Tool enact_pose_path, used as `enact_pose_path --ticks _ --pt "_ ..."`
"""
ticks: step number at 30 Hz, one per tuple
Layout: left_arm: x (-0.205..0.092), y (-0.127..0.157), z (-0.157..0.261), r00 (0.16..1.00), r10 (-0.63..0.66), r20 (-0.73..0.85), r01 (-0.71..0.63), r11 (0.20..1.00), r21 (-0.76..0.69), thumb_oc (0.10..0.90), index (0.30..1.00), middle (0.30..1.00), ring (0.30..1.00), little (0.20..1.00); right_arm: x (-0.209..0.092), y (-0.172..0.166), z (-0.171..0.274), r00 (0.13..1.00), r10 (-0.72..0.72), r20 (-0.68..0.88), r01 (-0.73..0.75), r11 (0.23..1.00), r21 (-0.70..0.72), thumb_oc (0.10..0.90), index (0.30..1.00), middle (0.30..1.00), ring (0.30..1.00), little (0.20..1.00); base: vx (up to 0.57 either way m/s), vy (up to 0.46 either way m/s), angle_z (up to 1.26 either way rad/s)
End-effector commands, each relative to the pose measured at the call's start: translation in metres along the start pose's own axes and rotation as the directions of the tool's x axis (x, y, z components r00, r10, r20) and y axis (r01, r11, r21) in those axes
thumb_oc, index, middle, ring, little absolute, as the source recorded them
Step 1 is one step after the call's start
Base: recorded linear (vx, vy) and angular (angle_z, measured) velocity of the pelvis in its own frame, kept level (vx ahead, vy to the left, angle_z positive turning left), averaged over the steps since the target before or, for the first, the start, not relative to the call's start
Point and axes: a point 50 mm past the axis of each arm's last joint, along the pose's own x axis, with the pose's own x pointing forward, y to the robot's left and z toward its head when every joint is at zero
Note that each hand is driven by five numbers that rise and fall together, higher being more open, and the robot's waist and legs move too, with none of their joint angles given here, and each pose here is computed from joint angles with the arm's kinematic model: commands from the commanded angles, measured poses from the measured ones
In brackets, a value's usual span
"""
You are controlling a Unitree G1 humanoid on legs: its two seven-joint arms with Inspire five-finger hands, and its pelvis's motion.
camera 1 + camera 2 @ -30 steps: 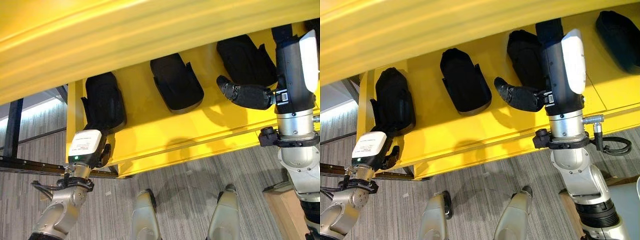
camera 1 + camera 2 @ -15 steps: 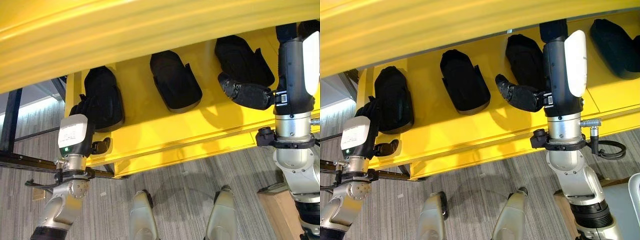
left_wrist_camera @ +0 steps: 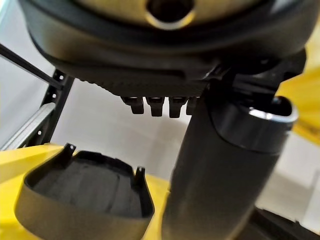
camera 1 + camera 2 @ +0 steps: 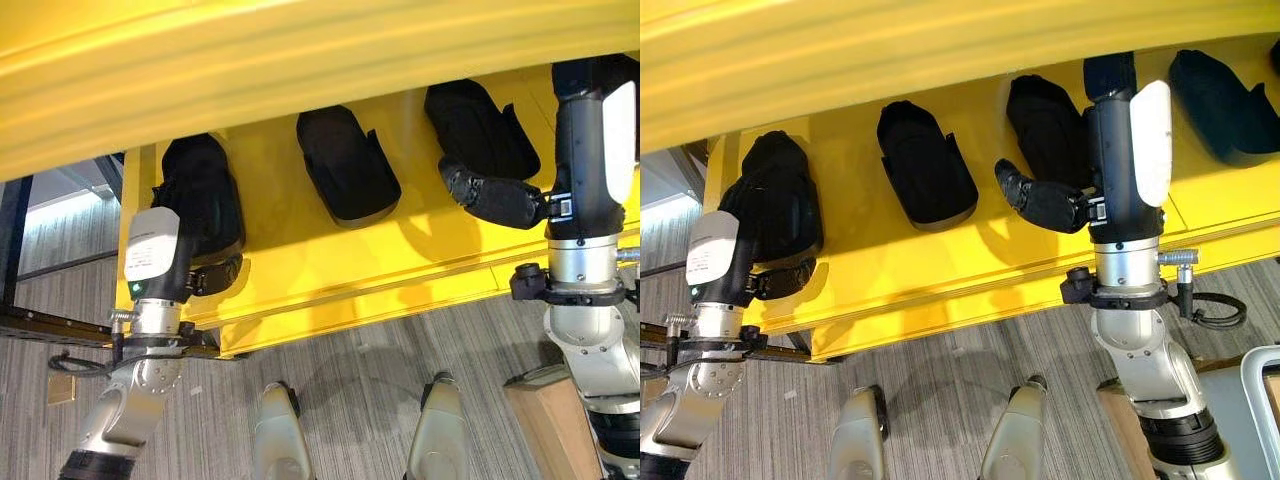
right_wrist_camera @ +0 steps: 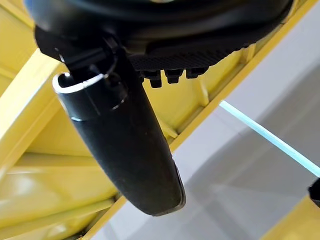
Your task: Move parts from the plastic box to the shelf.
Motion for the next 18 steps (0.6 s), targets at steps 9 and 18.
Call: enact_pose_path --ticks 9,18 --pt "-0.025 0.060 0.016 0.959 0.266 0.097 -0.249 0.955 -0.160 0.900 1.000 1.000 1.000 1.000 -0.015 -0.035 0.010 0.976 -0.217 -0.016 0.218 0.973 0.073 0.900 1.000 1.000 1.000 1.000 0.01 -0.001 0.04" --pt "-0.042 0.042 0.014 0.963 -0.240 0.124 0.269 0.799 -0.538 0.900 1.000 1.000 1.000 1.000 -0.043 -0.021 -0.024 0.942 0.107 -0.318 0.014 0.935 0.355 0.900 1.000 1.000 1.000 1.000 -0.01 0.022 0.04"
